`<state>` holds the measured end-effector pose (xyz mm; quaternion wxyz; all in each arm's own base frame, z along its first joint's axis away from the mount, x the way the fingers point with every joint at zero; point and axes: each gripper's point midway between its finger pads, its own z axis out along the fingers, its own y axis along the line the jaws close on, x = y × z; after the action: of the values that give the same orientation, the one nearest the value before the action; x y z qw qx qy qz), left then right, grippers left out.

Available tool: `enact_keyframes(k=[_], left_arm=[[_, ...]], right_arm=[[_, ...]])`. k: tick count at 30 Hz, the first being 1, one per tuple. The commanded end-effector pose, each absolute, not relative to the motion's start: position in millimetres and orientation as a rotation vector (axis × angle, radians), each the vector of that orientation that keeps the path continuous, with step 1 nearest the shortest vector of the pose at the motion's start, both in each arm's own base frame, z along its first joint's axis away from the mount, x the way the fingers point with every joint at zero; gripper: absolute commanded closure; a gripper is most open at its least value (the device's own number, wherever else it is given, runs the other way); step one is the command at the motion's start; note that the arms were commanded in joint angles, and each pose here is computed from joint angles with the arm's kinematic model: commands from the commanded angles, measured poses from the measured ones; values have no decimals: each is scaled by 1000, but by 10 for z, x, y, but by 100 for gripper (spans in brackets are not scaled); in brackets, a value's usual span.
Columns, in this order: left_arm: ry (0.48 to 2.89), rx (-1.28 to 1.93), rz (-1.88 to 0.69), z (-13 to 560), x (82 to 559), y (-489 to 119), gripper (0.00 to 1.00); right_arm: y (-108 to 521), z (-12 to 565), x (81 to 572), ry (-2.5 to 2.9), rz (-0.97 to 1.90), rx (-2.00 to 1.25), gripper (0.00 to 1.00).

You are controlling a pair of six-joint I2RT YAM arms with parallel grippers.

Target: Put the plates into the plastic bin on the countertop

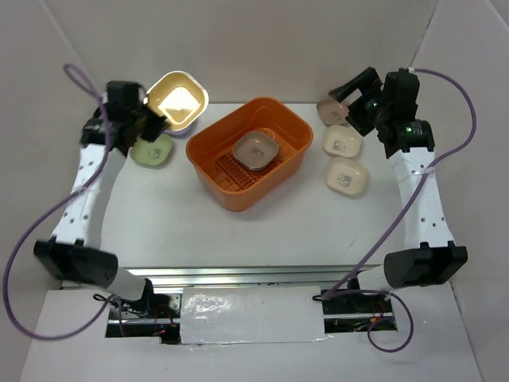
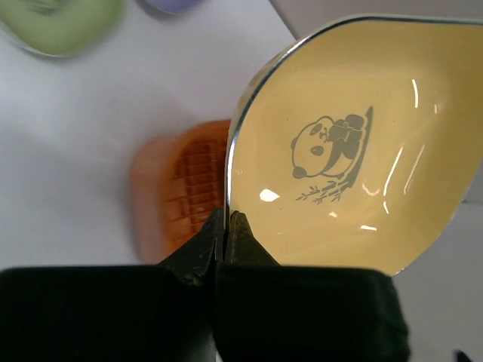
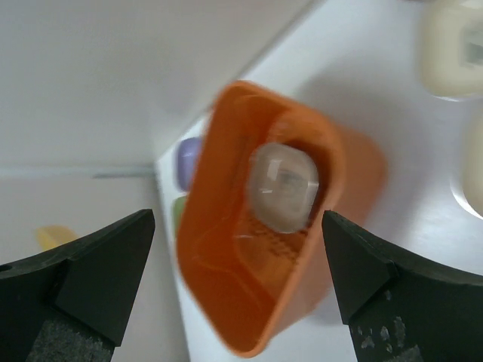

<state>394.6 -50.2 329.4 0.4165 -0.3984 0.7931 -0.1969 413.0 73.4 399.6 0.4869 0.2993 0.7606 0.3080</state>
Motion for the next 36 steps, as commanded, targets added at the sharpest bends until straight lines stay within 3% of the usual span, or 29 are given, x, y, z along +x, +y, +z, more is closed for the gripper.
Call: enact_keyframes(k=[1, 9, 15, 20, 24, 26, 27, 28, 29, 36], left_arm=[[2017, -993, -670, 3285, 4423, -1291, 100], [2007, -1164, -794, 2717, 4953, -2293, 100], [2118, -1222, -804, 2089, 5080, -2799, 100], [2214, -1264, -691, 1549, 5007, -2840, 100], [2262, -1253, -636, 1429, 4959, -2816, 100], [2271, -1225, -621, 1511, 4946, -2799, 75], [2268, -1211, -628, 1586, 4938, -2794, 57], [2258, -1204, -634, 1676, 4927, -2788, 32], [2248, -1187, -630, 1745, 4913, -2772, 1], [2131, -1018, -756, 2716, 4739, -2714, 1]], right_arm=[[301, 3503, 4131, 1876, 640, 895, 0], [-366, 2552, 4023, 1934, 508, 1175, 0], [-387, 2281, 3878, 1975, 499, 1192, 0], [-447, 2301, 3843, 1981, 479, 1180, 0], [-546, 2237, 3834, 1987, 437, 1208, 0], [-601, 2190, 3846, 1994, 401, 1220, 0], [-660, 2144, 3821, 2003, 351, 1233, 0], [-709, 2118, 3809, 2005, 316, 1243, 0], [-767, 2101, 3803, 2004, 278, 1257, 0], [-1062, 1527, 3809, 2079, 62, 1340, 0]])
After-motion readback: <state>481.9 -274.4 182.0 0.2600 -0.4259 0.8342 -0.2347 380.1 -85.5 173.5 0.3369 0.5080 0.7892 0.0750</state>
